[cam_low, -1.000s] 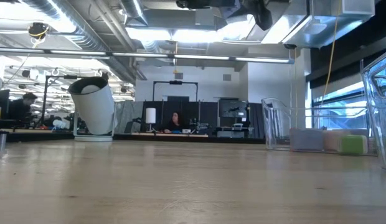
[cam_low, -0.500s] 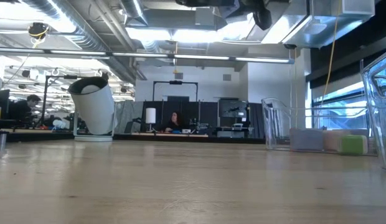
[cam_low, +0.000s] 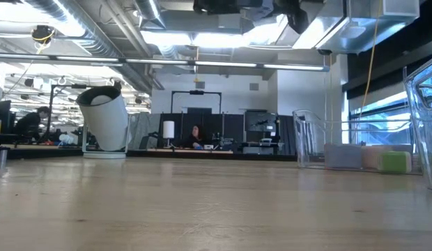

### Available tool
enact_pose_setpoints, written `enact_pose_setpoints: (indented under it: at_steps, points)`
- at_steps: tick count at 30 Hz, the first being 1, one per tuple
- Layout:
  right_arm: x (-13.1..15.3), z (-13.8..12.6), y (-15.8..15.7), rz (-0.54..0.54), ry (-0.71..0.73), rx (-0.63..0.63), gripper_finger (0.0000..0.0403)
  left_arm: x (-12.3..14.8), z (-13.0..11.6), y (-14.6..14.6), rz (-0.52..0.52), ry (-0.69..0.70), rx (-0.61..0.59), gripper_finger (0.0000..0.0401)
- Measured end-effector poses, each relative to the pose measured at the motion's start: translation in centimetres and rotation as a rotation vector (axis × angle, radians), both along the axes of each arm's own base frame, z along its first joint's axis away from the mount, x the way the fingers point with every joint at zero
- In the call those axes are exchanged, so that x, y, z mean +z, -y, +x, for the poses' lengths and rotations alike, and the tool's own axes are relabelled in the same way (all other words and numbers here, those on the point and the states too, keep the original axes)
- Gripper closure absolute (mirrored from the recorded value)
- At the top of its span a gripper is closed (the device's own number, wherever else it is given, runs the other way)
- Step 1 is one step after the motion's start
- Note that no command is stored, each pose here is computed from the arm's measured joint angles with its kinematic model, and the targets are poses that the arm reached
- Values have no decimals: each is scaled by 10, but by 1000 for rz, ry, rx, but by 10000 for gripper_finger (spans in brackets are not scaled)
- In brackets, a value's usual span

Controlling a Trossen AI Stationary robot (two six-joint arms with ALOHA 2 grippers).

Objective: Pick & Place Office items
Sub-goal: Put the blue charger adapter into the top transparent bin

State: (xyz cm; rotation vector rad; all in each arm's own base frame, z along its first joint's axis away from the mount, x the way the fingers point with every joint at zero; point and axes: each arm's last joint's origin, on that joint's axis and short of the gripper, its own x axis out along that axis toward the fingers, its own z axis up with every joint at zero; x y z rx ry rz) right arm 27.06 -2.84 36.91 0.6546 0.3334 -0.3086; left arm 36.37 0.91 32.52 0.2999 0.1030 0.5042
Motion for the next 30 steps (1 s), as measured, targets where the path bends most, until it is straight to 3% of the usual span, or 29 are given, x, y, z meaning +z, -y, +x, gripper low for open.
enact_pose_setpoints:
  at_steps: [10,23,30]
  points:
    - [0,-31,14,-15,-139,-49,285,-8,-4,-6,-13,-74,198,95]
    - [38,-91,19,-146,15,-120,285,-9,-4,-6,-2,-91,208,95]
    - [33,-104,21,-182,-72,-151,285,-9,-5,-12,29,-114,228,95]
